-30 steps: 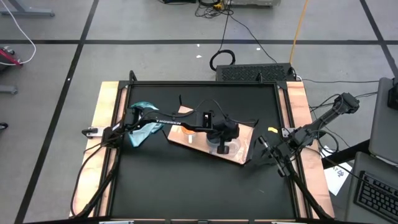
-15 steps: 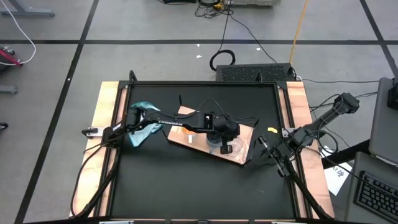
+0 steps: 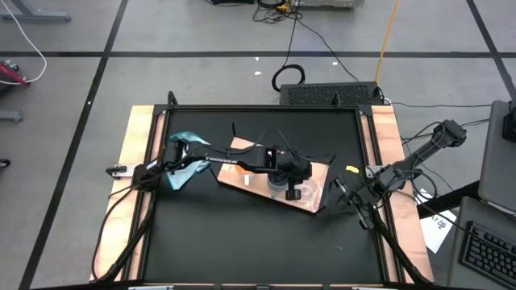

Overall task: Stack small to large cups/mugs on shelf
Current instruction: Put the transparent cup on the shelf

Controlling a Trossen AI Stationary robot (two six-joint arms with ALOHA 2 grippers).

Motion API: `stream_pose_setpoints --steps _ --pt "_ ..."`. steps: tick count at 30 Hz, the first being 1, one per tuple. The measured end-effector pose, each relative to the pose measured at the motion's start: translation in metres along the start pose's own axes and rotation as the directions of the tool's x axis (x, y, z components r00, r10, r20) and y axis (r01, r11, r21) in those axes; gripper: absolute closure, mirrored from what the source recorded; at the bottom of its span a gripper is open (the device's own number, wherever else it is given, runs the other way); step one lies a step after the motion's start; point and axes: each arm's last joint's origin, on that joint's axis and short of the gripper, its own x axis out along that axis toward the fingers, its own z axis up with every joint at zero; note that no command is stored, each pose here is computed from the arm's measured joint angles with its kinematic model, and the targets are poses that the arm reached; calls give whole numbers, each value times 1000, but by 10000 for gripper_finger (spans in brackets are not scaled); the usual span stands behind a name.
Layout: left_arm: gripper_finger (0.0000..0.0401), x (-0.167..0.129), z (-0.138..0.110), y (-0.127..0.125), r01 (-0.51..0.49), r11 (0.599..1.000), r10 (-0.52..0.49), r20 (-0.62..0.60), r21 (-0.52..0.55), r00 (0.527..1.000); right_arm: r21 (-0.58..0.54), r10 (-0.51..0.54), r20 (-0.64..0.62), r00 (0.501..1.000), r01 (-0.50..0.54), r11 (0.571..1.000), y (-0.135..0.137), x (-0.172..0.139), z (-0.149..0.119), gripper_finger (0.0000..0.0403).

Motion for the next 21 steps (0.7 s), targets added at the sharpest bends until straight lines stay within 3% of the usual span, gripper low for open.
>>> stream_pose_setpoints --steps 9,21 --pt "380 0 1 -16 12 996 -11 -1 83 1000 -2 0 0 1000 0 1000 0 0 0 403" --pt "370 -1 -1 -27 -115 981 121 -30 158 992 -4 0 -7 1000 0 1000 0 0 -1 403"
